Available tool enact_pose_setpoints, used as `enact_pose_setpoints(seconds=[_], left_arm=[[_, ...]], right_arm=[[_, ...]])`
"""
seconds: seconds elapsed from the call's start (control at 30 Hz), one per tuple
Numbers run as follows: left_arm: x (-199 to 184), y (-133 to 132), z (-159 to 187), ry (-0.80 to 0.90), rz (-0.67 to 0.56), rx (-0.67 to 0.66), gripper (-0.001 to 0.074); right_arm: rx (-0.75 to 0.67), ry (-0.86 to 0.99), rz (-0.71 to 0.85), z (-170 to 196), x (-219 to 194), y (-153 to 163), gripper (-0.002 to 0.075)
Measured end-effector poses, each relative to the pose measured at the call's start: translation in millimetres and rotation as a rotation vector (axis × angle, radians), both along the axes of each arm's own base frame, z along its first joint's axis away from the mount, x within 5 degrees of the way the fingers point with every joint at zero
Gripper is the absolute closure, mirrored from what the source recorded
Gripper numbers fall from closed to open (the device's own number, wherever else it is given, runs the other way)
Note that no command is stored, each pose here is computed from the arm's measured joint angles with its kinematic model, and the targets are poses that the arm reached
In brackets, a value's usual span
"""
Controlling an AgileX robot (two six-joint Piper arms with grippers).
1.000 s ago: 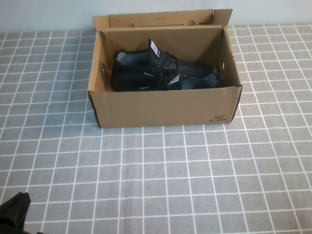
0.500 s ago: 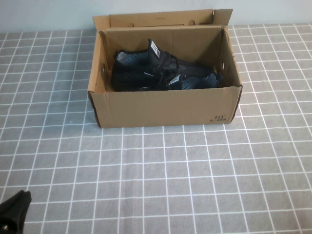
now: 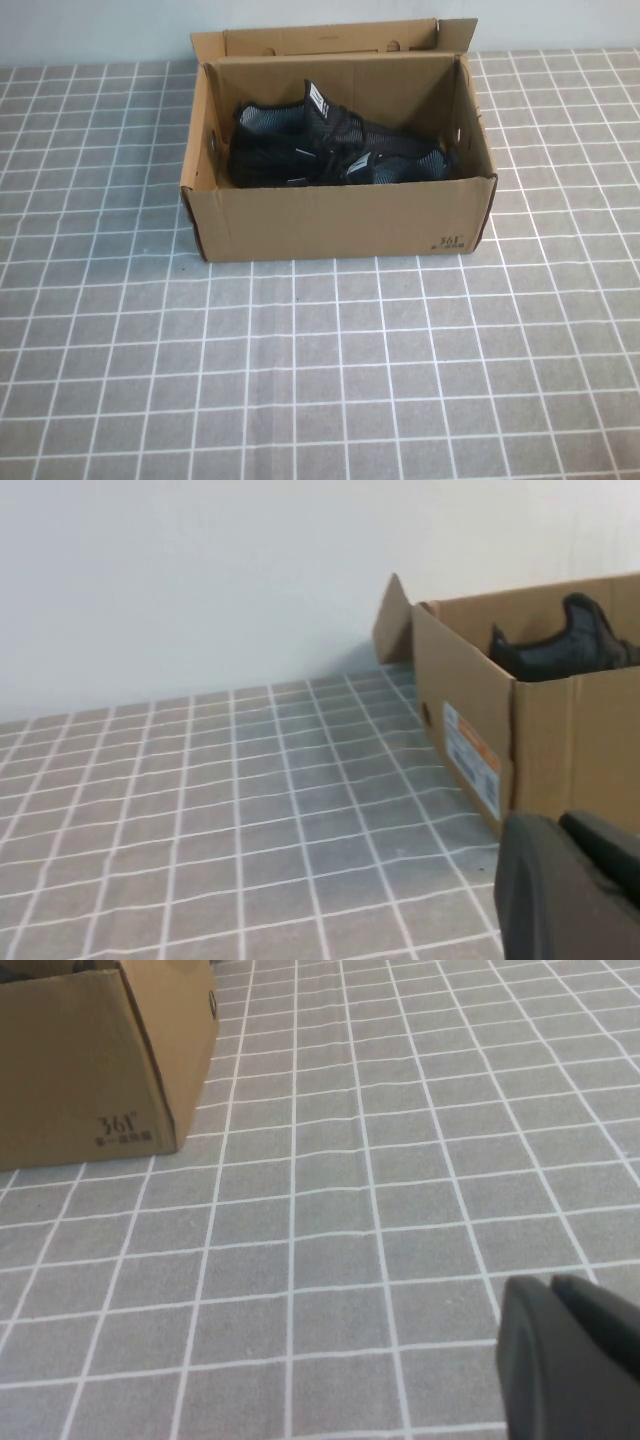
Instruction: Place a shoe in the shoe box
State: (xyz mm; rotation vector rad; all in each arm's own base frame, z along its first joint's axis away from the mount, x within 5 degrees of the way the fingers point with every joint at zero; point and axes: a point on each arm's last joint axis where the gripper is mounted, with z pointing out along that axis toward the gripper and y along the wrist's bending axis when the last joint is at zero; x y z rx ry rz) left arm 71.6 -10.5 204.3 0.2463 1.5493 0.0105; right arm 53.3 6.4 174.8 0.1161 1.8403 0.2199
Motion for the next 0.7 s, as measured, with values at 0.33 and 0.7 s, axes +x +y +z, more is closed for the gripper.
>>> enact_pose_setpoints(seconds=[0.33,0.7], left_arm=[[-15,6,-12,0.071,0.076,-0.006,0.0736],[-19,10,-34,0.322,0.135,-0.054,0.0736]], right_arm=[[0.000,0.000,0.000,0,0,0,0.0742],[0.000,0.000,0.000,0,0,0,0.0742]])
